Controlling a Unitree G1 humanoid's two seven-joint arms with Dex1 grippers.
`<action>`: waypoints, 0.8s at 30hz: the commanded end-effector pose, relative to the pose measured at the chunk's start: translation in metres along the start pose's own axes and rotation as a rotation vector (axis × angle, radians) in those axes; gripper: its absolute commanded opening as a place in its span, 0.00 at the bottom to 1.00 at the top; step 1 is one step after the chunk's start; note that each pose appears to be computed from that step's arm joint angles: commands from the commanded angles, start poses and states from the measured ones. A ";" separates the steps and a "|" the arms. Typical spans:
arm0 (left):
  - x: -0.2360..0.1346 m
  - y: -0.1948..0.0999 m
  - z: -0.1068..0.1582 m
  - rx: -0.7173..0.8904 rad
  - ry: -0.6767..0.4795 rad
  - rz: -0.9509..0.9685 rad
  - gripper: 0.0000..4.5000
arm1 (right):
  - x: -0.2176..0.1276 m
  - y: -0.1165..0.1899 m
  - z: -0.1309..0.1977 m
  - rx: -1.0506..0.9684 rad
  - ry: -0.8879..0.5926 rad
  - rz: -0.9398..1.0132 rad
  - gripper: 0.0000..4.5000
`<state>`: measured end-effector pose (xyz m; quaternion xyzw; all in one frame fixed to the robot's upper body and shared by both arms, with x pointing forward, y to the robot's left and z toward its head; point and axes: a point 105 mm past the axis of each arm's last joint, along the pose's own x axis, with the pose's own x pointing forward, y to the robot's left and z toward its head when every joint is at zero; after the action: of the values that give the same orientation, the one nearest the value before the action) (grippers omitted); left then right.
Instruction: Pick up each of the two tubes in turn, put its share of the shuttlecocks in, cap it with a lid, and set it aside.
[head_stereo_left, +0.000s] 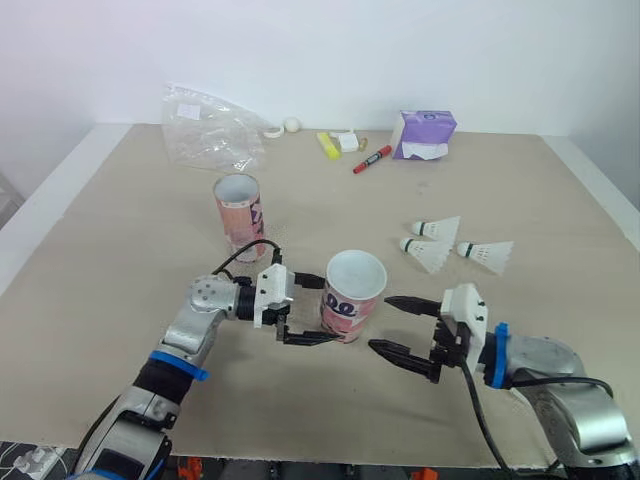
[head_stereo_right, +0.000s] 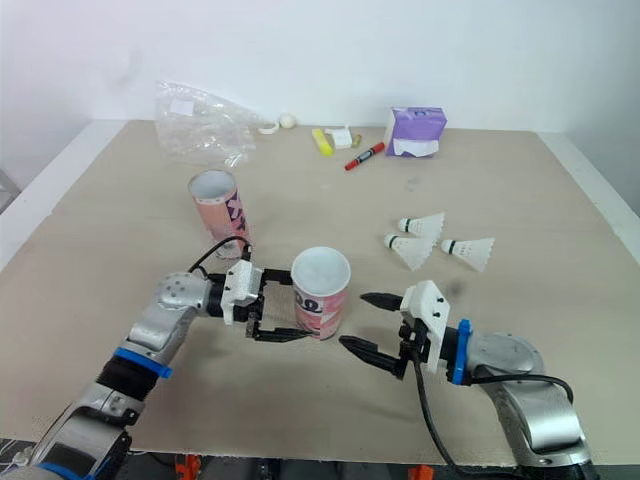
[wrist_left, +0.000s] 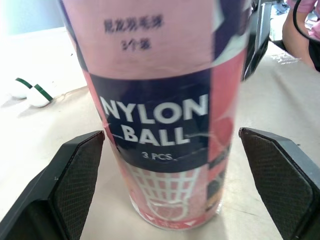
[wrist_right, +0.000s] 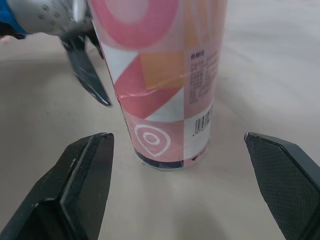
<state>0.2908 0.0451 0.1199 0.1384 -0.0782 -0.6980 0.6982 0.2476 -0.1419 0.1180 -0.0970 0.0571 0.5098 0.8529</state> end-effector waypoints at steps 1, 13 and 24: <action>-0.010 -0.002 0.016 -0.008 -0.037 0.012 1.00 | 0.011 0.001 0.008 -0.050 -0.037 0.006 1.00; -0.039 -0.002 0.003 -0.036 -0.024 0.156 1.00 | 0.041 0.006 0.011 -0.032 -0.114 0.060 1.00; -0.044 -0.006 -0.004 -0.024 -0.011 0.166 1.00 | 0.060 0.008 0.009 -0.036 -0.130 0.096 1.00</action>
<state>0.2849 0.0843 0.1125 0.1067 -0.0714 -0.6463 0.7522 0.2683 -0.0885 0.1064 -0.0702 0.0177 0.5522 0.8306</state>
